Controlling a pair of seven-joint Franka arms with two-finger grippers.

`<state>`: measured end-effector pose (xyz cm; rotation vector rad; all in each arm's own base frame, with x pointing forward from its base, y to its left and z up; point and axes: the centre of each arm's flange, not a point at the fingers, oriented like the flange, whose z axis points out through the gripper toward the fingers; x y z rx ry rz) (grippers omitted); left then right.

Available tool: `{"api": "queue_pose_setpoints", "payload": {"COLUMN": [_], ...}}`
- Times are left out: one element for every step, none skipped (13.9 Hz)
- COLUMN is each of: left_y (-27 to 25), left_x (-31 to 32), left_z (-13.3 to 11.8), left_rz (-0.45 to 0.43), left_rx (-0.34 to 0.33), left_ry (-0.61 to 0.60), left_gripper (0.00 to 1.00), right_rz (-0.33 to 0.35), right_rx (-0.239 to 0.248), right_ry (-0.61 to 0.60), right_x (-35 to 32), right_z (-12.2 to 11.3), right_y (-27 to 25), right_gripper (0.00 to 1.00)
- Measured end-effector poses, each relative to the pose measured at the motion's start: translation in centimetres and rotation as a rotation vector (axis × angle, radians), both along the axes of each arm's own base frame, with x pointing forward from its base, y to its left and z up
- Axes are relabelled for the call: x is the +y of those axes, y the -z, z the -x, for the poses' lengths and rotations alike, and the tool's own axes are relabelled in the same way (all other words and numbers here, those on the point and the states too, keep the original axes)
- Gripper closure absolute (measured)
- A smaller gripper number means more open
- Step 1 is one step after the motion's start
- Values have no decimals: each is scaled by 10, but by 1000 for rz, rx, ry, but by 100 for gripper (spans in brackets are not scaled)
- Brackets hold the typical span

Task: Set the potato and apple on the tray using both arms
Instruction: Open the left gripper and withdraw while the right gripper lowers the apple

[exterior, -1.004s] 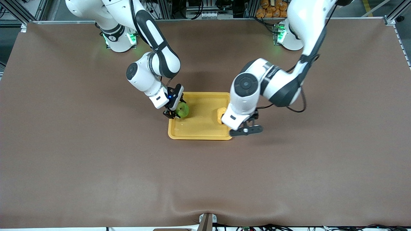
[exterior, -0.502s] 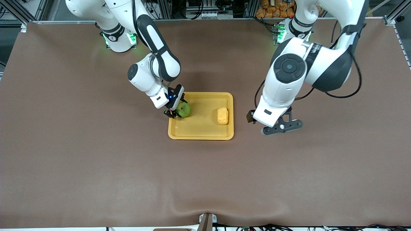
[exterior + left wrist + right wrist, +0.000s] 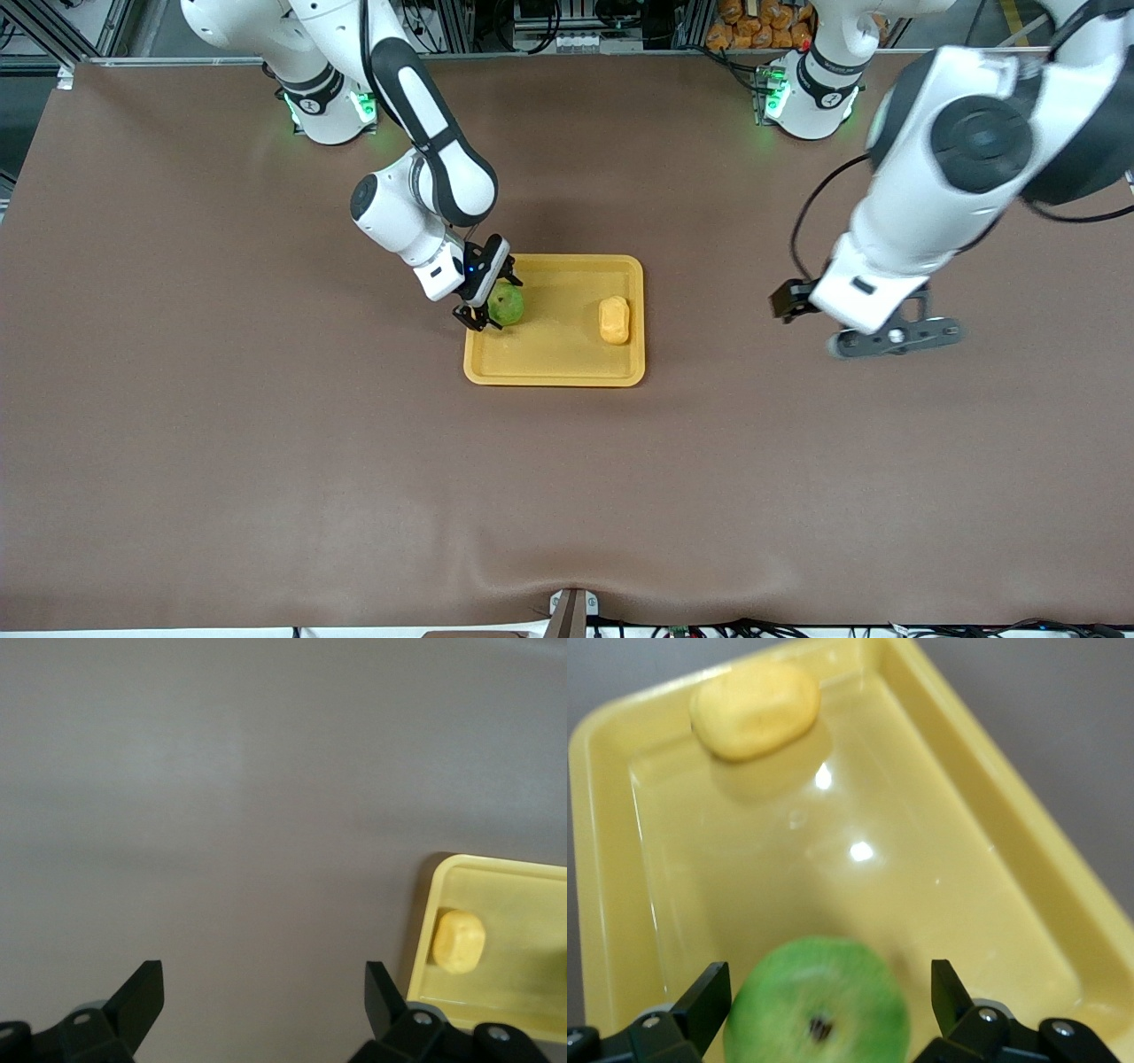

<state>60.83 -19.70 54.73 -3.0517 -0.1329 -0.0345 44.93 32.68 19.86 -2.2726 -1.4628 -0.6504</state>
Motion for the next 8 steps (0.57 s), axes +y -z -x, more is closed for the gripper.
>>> {"api": "queue_pose_setpoints", "payload": {"left_y": [-9,-18,-27,-36,-45,-52,-59,-64], "left_x": [14,28,41,53,63,72,79,85], "left_z": [1,3,4,7,10,13,17,21], "left_rz": [7,12,13,12,15,22,24,22], "left_rx": [3,3,2,3,1,-2,0,9], "left_ry": [1,-3,-3,2,7,4,1,-6], "left_gripper": [0,0,0,0,0,0,0,0], "right_rz": [-14,-27,-38,-47,-54,-61,-68,-77], "right_rx": [-10,-19,-24,-27,-28,-29,-29,-27], "right_ry": [6,15,25,38,55,73,94,117], "right_x": [0,-1,-2,-3,-5,-6,-9,-13], "right_z": [-3,-5,-6,-7,-7,-8,-9,-11], "right_y": [-9,-18,-25,-32,-38,-44,-49,-54], "right_gripper": [0,0,0,0,0,0,0,0]}}
